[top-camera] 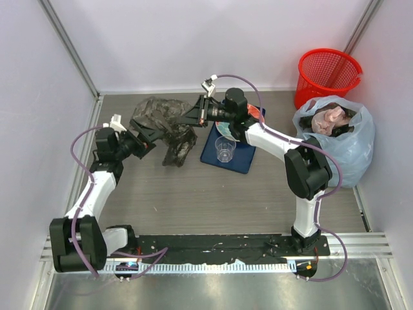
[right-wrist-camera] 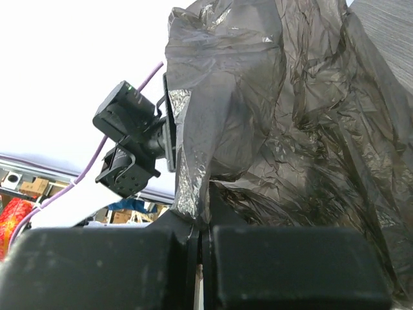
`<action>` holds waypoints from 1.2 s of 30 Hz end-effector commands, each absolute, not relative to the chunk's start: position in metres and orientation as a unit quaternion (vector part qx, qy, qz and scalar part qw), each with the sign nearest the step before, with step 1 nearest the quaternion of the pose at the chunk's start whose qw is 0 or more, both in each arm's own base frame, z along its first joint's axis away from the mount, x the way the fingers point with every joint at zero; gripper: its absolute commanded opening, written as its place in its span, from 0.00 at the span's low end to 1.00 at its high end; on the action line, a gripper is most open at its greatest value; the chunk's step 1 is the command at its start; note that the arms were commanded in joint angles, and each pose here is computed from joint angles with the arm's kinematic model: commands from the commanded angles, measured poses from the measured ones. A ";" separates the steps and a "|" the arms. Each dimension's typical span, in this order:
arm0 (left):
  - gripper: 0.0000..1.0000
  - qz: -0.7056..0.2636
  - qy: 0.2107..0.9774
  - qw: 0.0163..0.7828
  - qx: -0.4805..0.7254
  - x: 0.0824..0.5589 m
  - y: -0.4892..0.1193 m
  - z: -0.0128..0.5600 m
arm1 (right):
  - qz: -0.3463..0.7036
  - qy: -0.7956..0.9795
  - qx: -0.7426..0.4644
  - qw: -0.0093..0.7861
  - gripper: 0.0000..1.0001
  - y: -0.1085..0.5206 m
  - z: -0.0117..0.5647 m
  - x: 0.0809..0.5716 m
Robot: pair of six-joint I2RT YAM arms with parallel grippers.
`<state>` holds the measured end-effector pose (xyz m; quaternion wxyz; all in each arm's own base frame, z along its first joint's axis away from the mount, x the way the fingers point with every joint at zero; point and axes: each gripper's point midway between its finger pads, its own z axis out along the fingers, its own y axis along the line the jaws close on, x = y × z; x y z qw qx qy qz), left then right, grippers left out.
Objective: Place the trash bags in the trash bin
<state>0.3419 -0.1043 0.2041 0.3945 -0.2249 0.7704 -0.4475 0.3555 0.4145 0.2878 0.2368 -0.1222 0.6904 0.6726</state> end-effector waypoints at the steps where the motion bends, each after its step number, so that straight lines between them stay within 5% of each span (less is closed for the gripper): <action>1: 0.89 -0.438 0.742 0.440 -0.253 0.376 -0.092 0.229 | 0.683 0.667 -0.145 0.259 0.01 0.414 0.311 0.345; 14: 0.71 -0.462 0.726 0.410 -0.302 0.387 -0.093 0.205 | 0.681 0.663 -0.172 0.259 0.01 0.419 0.317 0.339; 24: 0.00 -0.404 0.771 0.368 -0.328 0.365 -0.049 0.176 | 0.621 0.680 -0.212 0.327 0.01 0.398 0.328 0.383; 28: 0.00 -0.337 0.796 0.393 -0.313 0.358 0.001 0.181 | 0.522 0.760 -0.155 0.356 0.01 0.350 0.289 0.449; 33: 0.00 -0.305 0.848 0.413 -0.132 0.380 -0.030 0.212 | 0.481 0.782 -0.181 0.354 0.01 0.369 0.272 0.469; 35: 0.00 -0.306 0.837 0.450 -0.064 0.410 -0.049 0.264 | 0.471 0.756 -0.227 0.394 0.01 0.392 0.295 0.484; 36: 0.00 -0.304 0.823 0.478 -0.043 0.421 -0.053 0.294 | 0.474 0.715 -0.246 0.451 0.01 0.398 0.356 0.483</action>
